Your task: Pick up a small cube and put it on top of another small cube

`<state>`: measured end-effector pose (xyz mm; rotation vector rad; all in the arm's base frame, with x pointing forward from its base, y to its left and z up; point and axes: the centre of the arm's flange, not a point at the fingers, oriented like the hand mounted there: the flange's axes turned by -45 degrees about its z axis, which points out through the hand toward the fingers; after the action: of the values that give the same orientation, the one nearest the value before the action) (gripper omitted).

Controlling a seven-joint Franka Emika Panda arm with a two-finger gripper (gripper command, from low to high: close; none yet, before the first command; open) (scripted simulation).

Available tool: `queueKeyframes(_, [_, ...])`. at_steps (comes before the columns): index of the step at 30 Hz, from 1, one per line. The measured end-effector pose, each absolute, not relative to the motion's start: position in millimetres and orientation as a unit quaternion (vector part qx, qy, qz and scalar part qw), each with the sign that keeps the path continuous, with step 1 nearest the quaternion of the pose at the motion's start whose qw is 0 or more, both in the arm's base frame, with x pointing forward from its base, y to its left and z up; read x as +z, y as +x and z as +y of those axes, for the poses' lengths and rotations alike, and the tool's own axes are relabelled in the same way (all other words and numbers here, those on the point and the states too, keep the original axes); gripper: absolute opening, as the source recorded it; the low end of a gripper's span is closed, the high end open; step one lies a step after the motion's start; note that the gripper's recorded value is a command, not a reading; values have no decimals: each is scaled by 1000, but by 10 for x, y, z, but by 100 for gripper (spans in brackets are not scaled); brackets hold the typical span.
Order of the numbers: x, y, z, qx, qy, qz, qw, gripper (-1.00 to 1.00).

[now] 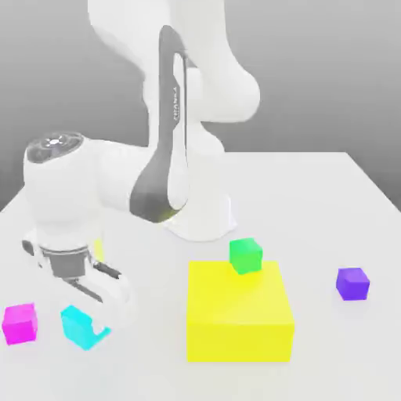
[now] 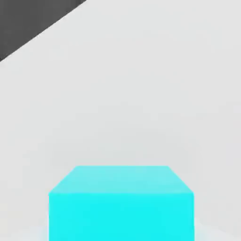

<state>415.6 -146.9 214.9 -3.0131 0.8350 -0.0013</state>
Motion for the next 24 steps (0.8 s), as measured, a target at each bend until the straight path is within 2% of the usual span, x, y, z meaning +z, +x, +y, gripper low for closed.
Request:
queueKeyframes(4, [2475,4110,-819,0,-983,183,17,-100])
queueKeyframes(11, [2924,3736,-101,0,-997,70,23,-100])
queueKeyframes(20, [3255,3022,665,1,-996,-90,10,-100])
queueKeyframes(24, [3156,2811,816,0,-991,-133,3,-100])
